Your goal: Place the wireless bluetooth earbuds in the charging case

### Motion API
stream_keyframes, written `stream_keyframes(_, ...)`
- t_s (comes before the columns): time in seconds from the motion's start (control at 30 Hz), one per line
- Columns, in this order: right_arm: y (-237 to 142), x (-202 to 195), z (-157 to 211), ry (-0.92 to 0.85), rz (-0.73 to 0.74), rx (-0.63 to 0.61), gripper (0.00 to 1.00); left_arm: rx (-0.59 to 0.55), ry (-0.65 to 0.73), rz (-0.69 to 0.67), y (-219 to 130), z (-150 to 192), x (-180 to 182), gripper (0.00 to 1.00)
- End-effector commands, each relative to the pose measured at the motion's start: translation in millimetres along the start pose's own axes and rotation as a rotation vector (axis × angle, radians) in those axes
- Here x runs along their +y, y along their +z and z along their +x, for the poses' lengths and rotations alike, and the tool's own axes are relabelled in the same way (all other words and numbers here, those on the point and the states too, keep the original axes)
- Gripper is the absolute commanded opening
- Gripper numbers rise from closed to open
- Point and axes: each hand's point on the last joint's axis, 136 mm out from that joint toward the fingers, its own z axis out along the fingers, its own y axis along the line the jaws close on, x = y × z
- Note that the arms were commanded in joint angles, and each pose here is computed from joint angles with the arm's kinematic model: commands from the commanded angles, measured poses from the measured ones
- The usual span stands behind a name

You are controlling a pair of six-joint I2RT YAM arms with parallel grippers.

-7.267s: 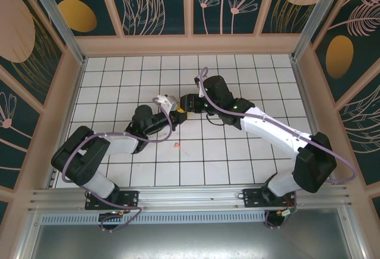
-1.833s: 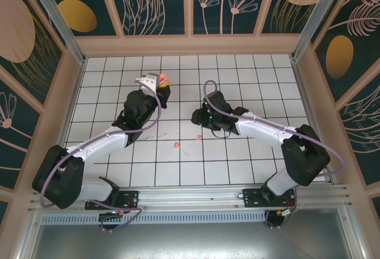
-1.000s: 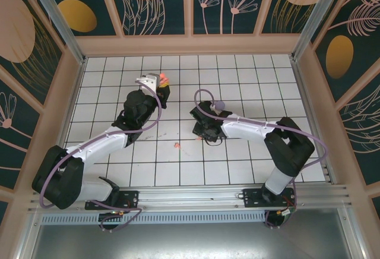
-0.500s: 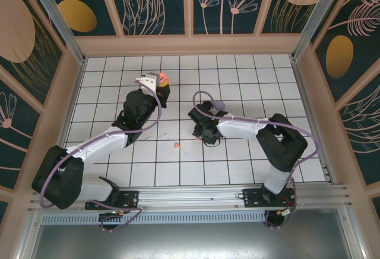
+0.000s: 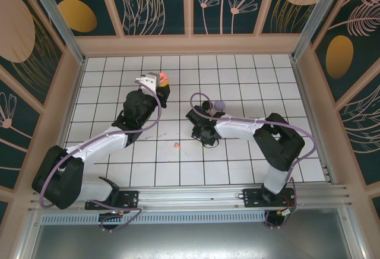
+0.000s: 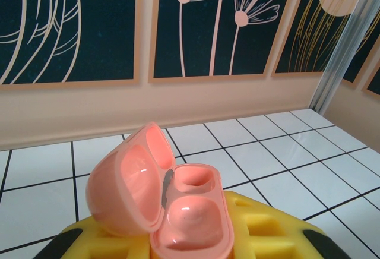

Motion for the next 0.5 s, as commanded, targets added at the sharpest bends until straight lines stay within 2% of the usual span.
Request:
stream_keyframes(0.0,0,9,0,-0.051,-0.04,-0.003,0.15,-0.039,0.008,0.015,1,-11,-2,0.0)
stream_keyframes(0.27,-20,42,-17,-0.321,-0.272,-0.152,0.13,-0.028,0.008,0.013,1,-11,-2,0.0)
stream_keyframes(0.47,-38,59,-28,-0.384,-0.591,-0.24,0.13,-0.02,0.005,0.019,3,-12,-3,0.0)
